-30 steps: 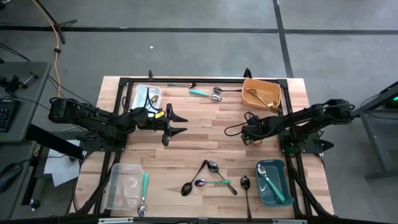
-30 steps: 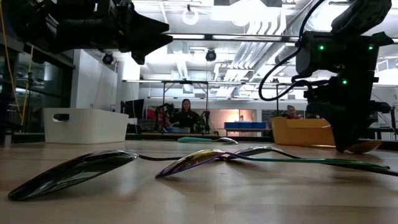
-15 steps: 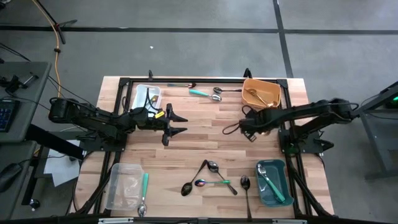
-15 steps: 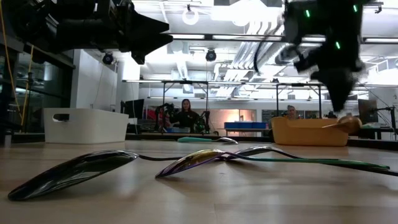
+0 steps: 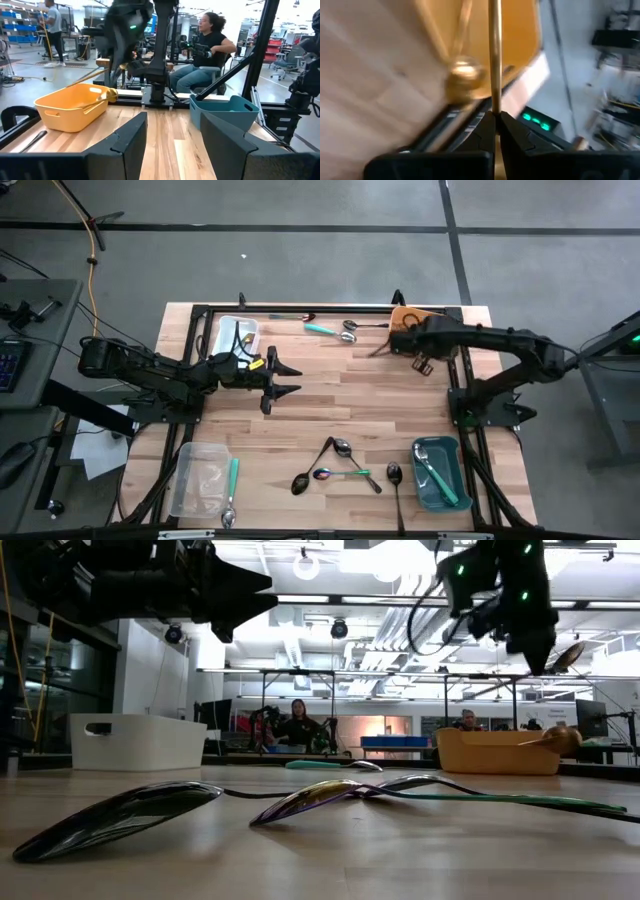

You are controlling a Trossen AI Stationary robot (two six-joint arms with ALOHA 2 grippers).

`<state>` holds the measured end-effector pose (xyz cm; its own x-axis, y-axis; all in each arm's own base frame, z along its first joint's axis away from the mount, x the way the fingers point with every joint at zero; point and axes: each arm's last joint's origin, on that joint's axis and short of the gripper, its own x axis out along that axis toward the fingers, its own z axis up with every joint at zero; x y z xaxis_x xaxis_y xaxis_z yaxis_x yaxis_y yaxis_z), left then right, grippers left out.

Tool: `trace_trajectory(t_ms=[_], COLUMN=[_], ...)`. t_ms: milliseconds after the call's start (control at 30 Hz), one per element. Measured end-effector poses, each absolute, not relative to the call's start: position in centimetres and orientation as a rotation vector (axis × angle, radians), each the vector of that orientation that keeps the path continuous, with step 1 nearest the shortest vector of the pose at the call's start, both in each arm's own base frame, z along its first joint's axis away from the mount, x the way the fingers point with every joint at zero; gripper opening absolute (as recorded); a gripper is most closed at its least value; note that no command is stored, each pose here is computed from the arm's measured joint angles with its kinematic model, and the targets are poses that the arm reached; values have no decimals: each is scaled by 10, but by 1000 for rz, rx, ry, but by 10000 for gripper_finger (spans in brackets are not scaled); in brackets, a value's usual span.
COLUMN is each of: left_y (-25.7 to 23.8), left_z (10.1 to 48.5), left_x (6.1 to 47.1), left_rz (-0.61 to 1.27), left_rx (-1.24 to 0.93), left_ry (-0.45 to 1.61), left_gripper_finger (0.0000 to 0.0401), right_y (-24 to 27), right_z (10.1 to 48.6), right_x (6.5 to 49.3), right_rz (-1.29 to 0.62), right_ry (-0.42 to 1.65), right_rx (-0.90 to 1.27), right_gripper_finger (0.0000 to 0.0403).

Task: Sort silverware by color (type)
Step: Put the gold spoon into the yellow bin

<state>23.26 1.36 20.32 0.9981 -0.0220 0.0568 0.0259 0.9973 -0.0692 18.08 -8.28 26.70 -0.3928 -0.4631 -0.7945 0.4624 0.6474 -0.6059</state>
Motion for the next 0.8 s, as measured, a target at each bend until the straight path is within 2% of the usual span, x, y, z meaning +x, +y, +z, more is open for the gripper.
trace_trajectory(t_ms=[200,400,800], left_y=[14,14,14], left_z=[203,203,202], left_x=[233,233,233], left_rz=[3,3,2], left_rx=[-37,-37,-37], left_ry=[-50,-51,-49], left_gripper_finger=[177,177,177], right_y=[-126,-161,-180], right_z=[254,233,195], right_x=[176,184,196], right_rz=[-1038,-1006,-857], right_ry=[1812,1776,1933], right_rx=[-27,45,42], right_gripper_finger=[1,1,2])
